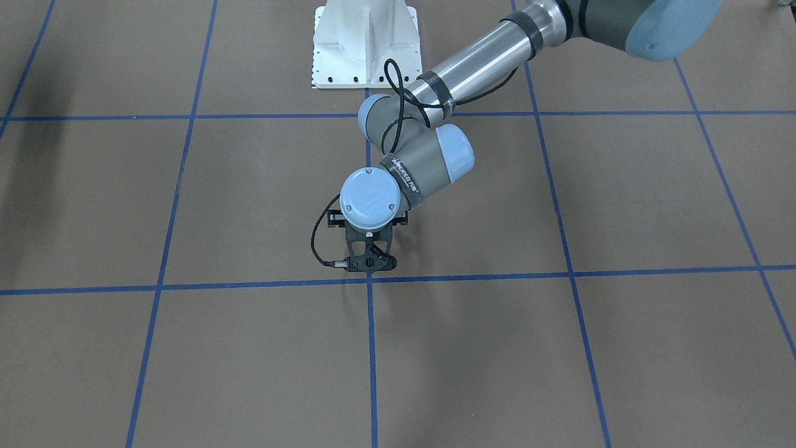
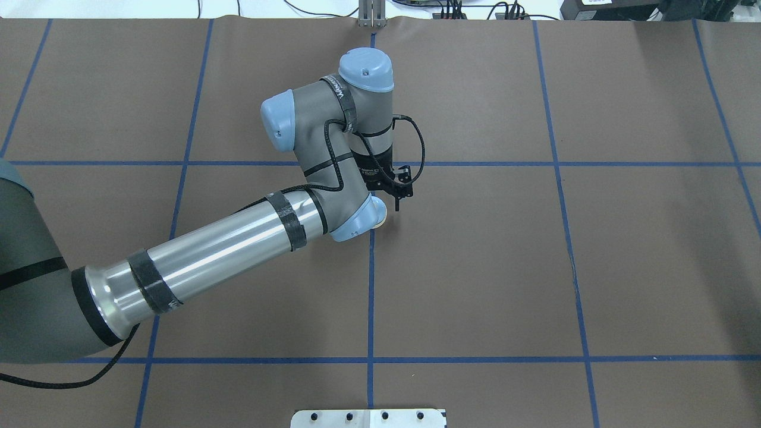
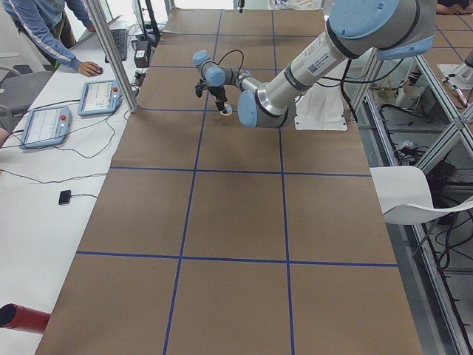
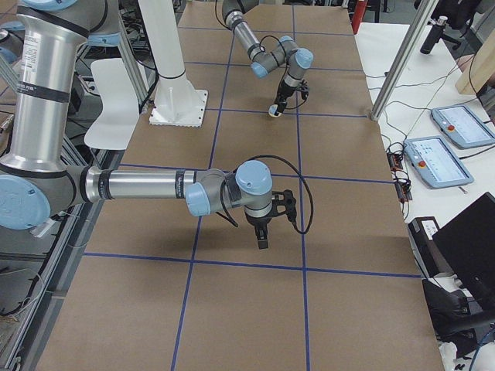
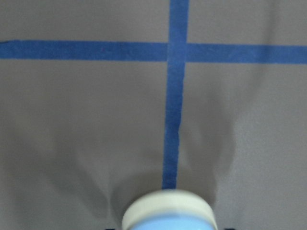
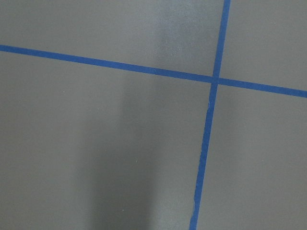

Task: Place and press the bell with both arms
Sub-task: 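Release the bell and withdraw the left gripper while the right arm enters, then move the right gripper over the bell while the left arm retracts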

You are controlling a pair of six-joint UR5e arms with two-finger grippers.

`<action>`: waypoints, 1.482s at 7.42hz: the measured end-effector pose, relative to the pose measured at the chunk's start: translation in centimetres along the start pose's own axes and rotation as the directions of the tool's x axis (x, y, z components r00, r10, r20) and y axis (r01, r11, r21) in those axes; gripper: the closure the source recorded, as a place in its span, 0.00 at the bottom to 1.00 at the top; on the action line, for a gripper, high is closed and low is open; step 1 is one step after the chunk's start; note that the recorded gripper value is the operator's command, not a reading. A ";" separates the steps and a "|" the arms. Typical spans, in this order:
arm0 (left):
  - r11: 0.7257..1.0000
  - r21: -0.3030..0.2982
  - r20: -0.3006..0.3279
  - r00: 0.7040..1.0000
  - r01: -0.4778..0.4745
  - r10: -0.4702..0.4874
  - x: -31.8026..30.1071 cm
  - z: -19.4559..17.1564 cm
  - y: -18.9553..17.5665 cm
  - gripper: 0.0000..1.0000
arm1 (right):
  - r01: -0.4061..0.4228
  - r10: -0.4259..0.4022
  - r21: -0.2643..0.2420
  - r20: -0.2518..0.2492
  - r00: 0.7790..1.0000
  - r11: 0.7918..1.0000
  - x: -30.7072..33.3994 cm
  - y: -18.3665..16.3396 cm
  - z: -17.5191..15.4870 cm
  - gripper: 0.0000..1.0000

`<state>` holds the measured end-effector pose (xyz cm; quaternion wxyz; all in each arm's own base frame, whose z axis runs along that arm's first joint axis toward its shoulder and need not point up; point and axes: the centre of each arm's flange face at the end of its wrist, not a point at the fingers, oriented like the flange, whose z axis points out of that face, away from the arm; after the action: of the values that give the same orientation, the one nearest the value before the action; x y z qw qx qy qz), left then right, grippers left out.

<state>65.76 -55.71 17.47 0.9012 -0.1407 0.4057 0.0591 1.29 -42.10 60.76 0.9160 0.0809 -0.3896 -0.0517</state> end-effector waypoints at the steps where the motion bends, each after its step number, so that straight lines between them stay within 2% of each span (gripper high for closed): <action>1: 1.000 0.018 -0.018 1.000 -0.009 0.009 0.3 -1.1 0.1 0.00 | 0.007 -0.007 0.006 0.003 1.000 1.000 -0.6 -0.8 -0.1 0.00; 3: 0.998 0.064 -0.056 0.998 -0.004 0.008 -0.4 -5.8 0.3 0.00 | 0.000 0.000 0.019 0.015 1.000 1.000 -3.7 -3.9 0.0 0.00; 5: 0.993 0.119 -0.092 0.996 0.001 0.010 -5.5 -10.0 2.3 0.00 | -0.045 0.043 0.027 0.046 0.998 0.999 -9.6 -8.3 0.6 0.00; 8: 0.975 0.221 -0.132 0.991 0.012 0.018 -23.1 -13.8 7.9 0.00 | -0.146 0.142 0.058 0.071 0.987 0.988 -22.3 -14.1 1.9 0.00; 10: 0.962 0.268 -0.074 0.994 -0.057 0.080 -35.0 -15.0 10.4 0.00 | -0.160 0.153 0.060 0.114 0.982 0.985 -30.8 -14.7 2.6 0.03; 11: 0.956 0.281 -0.036 0.994 -0.088 0.102 -40.2 -15.3 11.1 0.01 | -0.164 0.156 0.052 0.139 0.978 0.985 -35.2 -14.4 3.0 0.31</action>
<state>25.69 -49.46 35.58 0.8976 0.0058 0.4389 0.0412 -25.65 -50.98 35.22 0.8859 0.0744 -0.4570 0.0292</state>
